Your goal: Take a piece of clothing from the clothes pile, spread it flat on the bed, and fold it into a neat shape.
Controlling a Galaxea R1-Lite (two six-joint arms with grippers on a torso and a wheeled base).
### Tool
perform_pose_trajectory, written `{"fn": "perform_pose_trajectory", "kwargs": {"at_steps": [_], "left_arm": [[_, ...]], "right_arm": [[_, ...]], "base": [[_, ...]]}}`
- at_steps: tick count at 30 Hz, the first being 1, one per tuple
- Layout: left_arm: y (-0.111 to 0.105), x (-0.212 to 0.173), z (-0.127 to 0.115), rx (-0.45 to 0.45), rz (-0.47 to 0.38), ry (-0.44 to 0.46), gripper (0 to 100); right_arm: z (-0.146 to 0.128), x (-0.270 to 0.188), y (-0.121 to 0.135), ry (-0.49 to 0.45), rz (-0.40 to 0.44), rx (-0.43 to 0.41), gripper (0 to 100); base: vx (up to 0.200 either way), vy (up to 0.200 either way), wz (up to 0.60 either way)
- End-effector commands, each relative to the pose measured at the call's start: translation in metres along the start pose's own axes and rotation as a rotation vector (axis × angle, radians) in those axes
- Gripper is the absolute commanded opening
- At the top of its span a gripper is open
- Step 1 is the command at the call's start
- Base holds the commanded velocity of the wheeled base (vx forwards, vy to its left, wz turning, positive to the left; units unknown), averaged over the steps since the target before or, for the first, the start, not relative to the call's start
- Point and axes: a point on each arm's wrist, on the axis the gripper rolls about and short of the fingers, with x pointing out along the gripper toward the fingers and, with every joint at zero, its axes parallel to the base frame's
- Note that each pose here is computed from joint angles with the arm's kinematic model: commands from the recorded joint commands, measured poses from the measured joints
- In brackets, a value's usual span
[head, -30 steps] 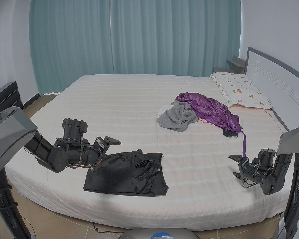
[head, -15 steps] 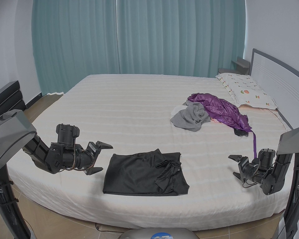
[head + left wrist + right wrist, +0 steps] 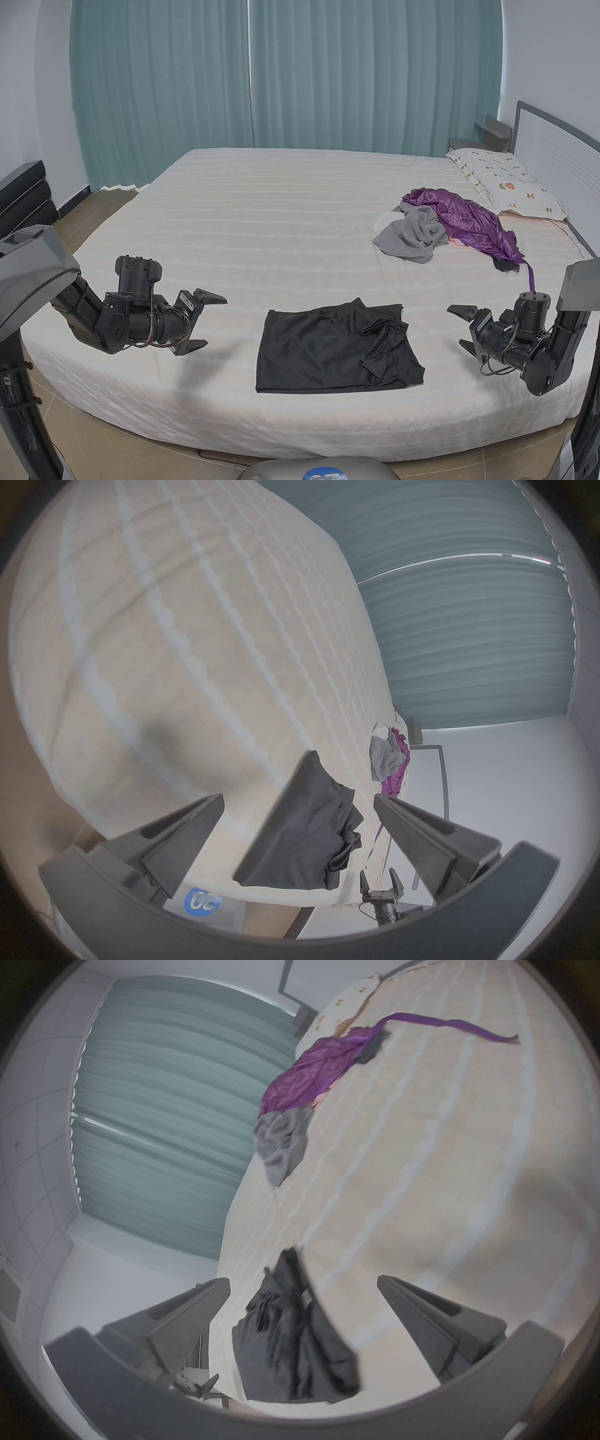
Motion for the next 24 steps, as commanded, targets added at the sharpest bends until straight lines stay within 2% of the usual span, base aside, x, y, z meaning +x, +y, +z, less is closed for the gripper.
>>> {"fn": "perform_pose_trajectory", "kwargs": {"at_steps": [1, 4, 7, 8, 12, 16, 20, 24], "left_arm": [[0.005, 0.002, -0.001, -0.009, 0.014, 0.006, 100], [0.006, 0.003, -0.002, -0.005, 0.02, 0.001, 100], [0.006, 0.004, -0.003, 0.0, 0.023, 0.001, 100], [0.006, 0.004, -0.003, 0.0, 0.023, 0.001, 100], [0.007, 0.004, -0.003, 0.0, 0.026, 0.001, 100], [0.007, 0.005, -0.002, 0.0, 0.025, 0.002, 100], [0.007, 0.005, -0.002, 0.001, 0.027, 0.002, 100], [0.007, 0.005, -0.003, 0.002, 0.026, 0.002, 100]], "right_arm": [[-0.04, -0.013, 0.042, 0.056, 0.075, -0.089, 100], [-0.058, -0.005, 0.049, 0.069, 0.07, -0.131, 100], [-0.066, 0.003, 0.048, 0.101, 0.047, -0.168, 100], [-0.071, 0.006, 0.048, 0.126, 0.019, -0.211, 100], [-0.077, 0.014, 0.063, 0.124, -0.005, -0.288, 100], [-0.091, 0.02, 0.076, 0.181, -0.032, -0.311, 100], [-0.103, 0.028, 0.086, 0.218, -0.02, -0.33, 100], [-0.111, 0.038, 0.088, 0.243, -0.03, -0.34, 100]], "base": [[0.0, 0.2, 0.0], [0.0, 0.2, 0.0], [0.0, 0.0, 0.0], [0.0, 0.0, 0.0], [0.0, 0.0, 0.0], [0.0, 0.0, 0.0], [0.0, 0.0, 0.0], [0.0, 0.0, 0.0]]}}
